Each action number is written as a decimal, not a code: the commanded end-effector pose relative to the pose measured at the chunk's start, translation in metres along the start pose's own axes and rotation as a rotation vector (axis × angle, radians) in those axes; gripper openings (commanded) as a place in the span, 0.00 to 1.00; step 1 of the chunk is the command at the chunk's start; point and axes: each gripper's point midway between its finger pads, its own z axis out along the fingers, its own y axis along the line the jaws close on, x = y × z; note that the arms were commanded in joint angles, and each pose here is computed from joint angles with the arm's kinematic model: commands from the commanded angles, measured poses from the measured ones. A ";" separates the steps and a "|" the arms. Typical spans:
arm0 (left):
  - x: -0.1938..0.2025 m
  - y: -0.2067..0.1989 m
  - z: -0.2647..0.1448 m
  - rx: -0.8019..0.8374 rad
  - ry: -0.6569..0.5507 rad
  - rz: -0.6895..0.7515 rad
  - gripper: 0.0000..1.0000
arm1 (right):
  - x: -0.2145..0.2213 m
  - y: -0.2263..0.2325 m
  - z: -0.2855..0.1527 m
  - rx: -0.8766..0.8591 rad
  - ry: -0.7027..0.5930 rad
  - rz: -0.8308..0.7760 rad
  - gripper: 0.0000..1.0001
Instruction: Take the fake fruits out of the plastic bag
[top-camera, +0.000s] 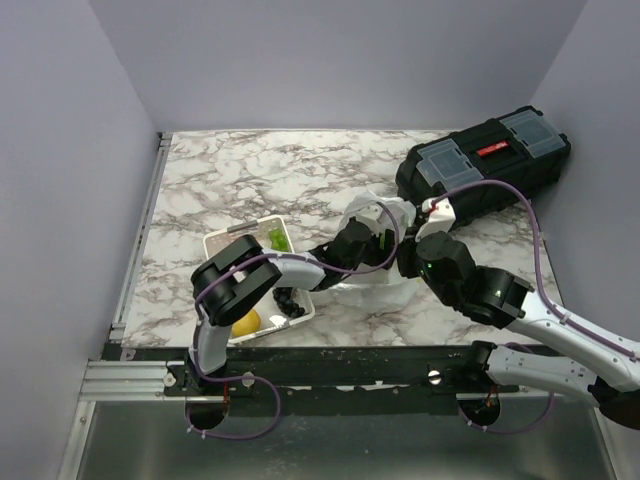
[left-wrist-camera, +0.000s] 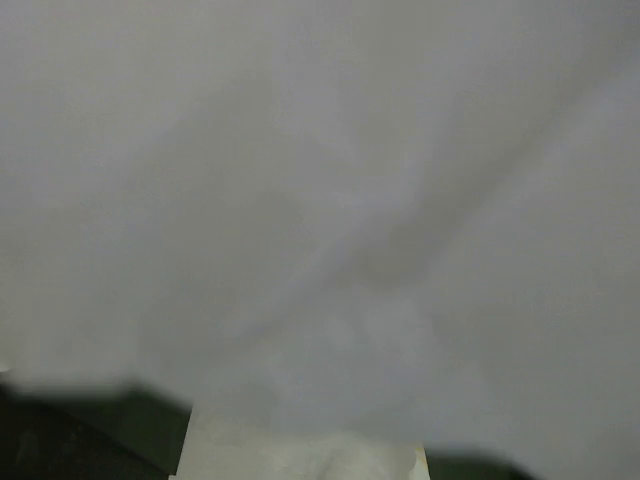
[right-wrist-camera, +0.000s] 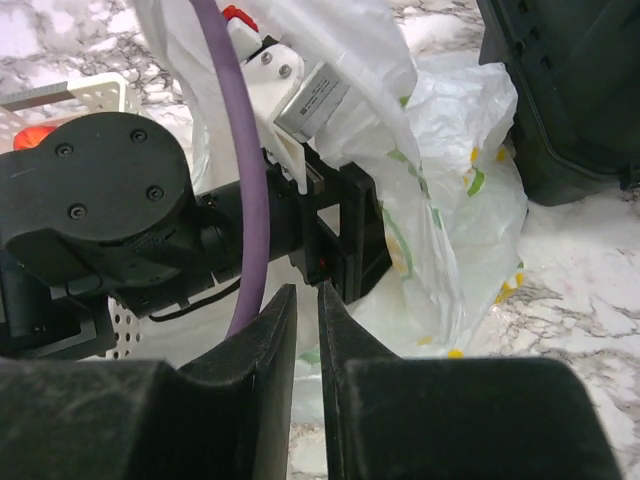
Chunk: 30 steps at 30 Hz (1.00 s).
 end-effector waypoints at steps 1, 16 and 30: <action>0.011 0.003 0.010 0.040 0.057 -0.006 0.63 | 0.001 -0.007 -0.005 0.030 0.016 0.023 0.17; 0.004 -0.003 -0.026 0.083 0.135 -0.072 0.14 | 0.004 -0.016 -0.006 0.062 0.003 0.023 0.20; -0.021 -0.010 -0.075 0.080 0.107 -0.104 0.06 | 0.007 -0.024 -0.006 0.087 -0.029 0.080 0.19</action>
